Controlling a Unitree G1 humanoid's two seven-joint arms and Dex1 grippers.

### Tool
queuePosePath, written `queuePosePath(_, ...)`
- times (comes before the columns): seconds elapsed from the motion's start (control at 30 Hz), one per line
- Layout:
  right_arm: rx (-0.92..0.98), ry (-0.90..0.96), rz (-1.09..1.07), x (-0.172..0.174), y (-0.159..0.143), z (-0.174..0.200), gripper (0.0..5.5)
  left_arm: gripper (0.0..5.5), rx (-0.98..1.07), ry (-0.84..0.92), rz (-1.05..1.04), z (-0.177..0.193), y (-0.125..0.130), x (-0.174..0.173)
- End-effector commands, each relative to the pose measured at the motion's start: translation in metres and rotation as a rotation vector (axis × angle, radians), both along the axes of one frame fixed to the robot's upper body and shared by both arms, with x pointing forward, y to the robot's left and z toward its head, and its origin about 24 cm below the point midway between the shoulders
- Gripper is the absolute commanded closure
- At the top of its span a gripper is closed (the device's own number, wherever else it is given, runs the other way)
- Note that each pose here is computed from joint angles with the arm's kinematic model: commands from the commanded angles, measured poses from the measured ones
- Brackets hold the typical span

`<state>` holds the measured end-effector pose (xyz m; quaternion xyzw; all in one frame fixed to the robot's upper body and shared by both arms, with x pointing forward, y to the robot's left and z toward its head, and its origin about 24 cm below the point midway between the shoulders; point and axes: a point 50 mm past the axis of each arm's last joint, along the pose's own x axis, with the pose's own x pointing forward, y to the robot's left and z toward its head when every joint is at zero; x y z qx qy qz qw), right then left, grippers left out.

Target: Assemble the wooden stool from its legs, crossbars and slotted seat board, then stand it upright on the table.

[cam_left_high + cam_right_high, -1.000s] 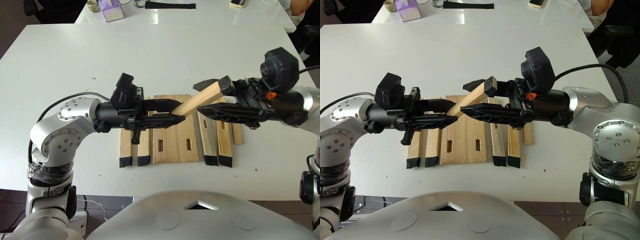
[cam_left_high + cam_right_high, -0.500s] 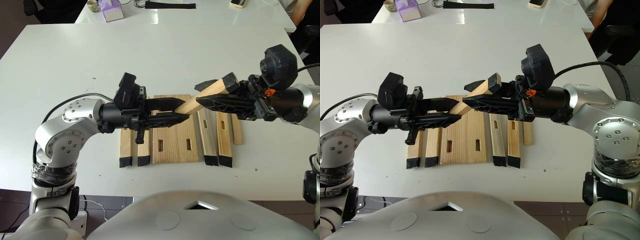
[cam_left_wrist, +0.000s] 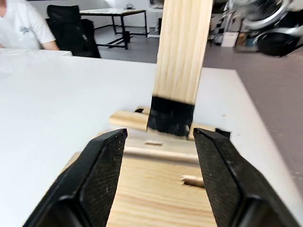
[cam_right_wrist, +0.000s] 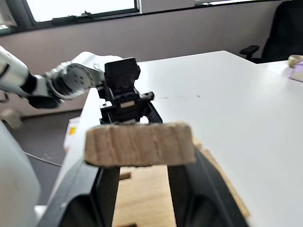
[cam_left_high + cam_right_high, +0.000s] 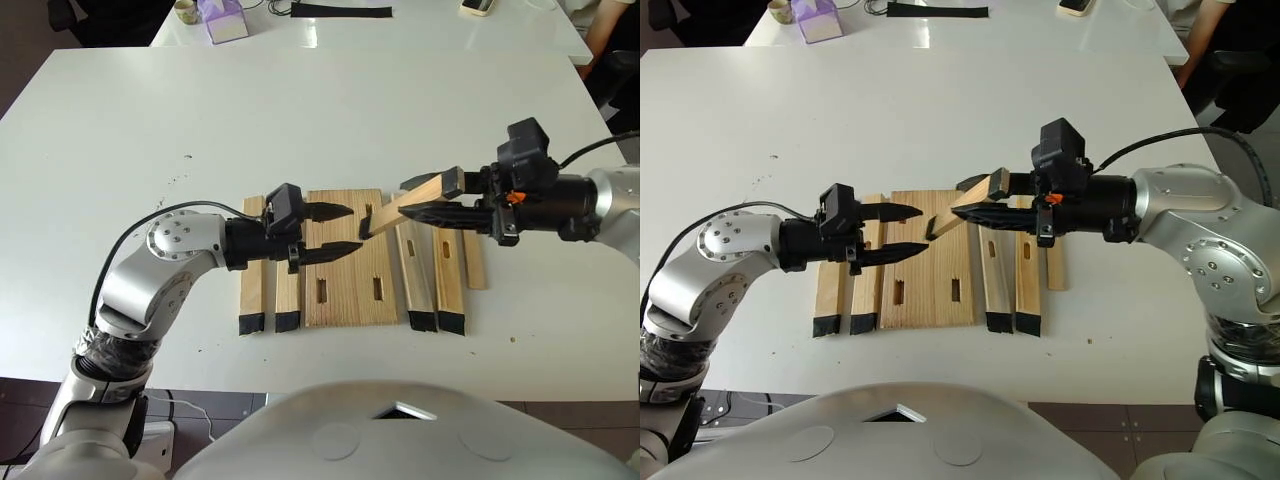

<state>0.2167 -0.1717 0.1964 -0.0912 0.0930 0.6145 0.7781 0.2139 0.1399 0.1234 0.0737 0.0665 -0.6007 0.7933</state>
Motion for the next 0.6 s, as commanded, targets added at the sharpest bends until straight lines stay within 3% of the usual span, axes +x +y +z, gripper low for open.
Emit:
queuePosePath(0.03,-0.339,-0.145,-0.061,0.006,-0.041,-0.023,4.20,2.49,0.000,-0.004,0.097,-0.008,0.007,0.002)
queuePosePath(0.1,-0.466,-0.172,-0.042,0.007,-0.060,-0.034,4.20,2.49,-0.012,-0.007,0.146,-0.009,0.010,0.001)
queuePosePath(0.23,-0.531,-0.165,-0.013,0.006,-0.081,-0.045,4.20,2.49,-0.033,-0.008,0.211,-0.011,0.010,0.000)
queuePosePath(0.6,-0.494,-0.177,0.016,0.004,-0.073,-0.060,4.20,2.49,-0.081,0.023,0.236,-0.015,-0.004,-0.003)
